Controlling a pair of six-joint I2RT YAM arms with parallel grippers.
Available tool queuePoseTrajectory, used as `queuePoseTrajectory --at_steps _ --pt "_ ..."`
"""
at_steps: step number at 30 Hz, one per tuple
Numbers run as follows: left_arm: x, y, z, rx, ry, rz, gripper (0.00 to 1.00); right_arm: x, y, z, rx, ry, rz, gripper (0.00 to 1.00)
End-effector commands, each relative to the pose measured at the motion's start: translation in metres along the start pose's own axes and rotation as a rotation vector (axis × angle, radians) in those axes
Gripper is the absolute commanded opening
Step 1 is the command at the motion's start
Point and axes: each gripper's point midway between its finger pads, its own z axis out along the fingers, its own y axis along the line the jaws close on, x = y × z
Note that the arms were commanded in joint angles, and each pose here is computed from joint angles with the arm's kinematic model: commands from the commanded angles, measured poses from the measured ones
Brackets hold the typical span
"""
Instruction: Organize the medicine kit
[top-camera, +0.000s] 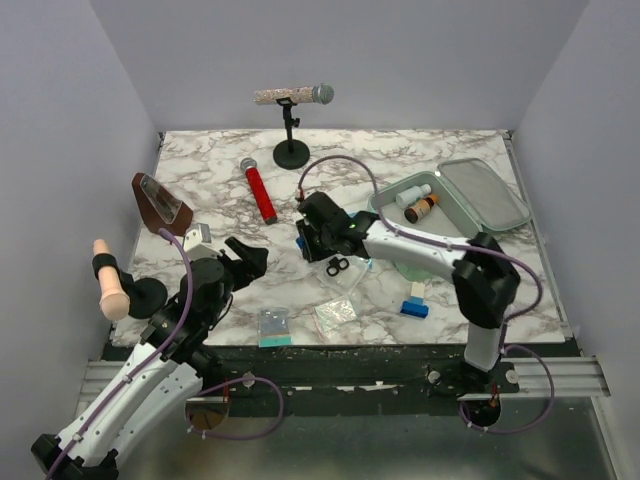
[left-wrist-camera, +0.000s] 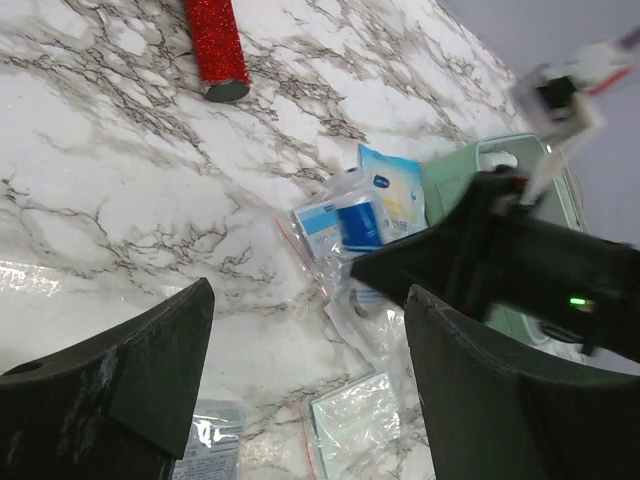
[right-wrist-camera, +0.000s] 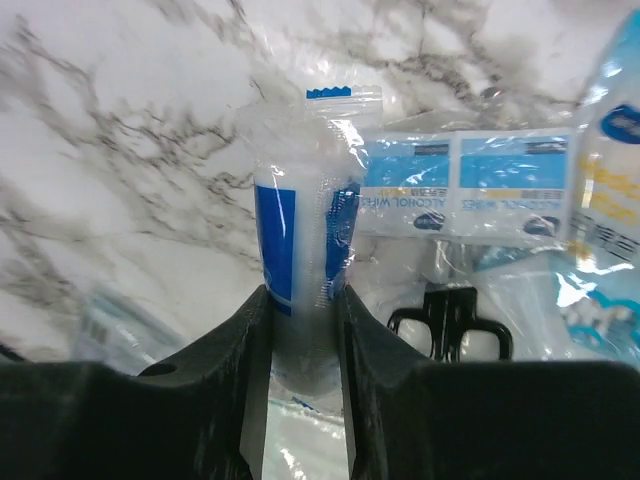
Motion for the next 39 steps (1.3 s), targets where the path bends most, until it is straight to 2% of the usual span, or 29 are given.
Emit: queuePoseTrajectory --at_steps 1,6,9,14,19,24,31,39 --pt "0.000 -0.005 0.001 0.023 -0.003 -0.014 0.85 -0.053 -0.014 -0.078 0.021 -0.230 0.136 0.35" --pt "0.005 -0.014 0.010 0.067 0.007 -0.030 0.85 -0.031 -0.117 -0.116 0.079 -0.266 0.552 0.31" --pt "0.011 -0.022 0.018 0.085 0.030 -0.038 0.84 -0.018 -0.175 -0.140 0.127 -0.361 0.755 0.30" --pt "0.018 -0.030 0.032 0.080 0.076 -0.035 0.84 0.008 -0.236 -0.154 0.253 -0.425 0.974 0.24" --pt "0.026 -0.036 0.040 0.085 0.114 -0.034 0.83 0.027 -0.279 -0.136 0.343 -0.383 1.161 0.22" --pt "0.030 -0.036 0.044 0.076 0.130 -0.026 0.83 0.037 -0.318 -0.114 0.454 -0.318 1.219 0.22" --pt "0.032 -0.032 0.047 0.056 0.137 -0.009 0.83 0.039 -0.340 -0.090 0.491 -0.235 1.238 0.25" --pt "0.036 -0.033 0.053 0.046 0.152 0.012 0.83 0.041 -0.353 -0.076 0.524 -0.177 1.224 0.45"
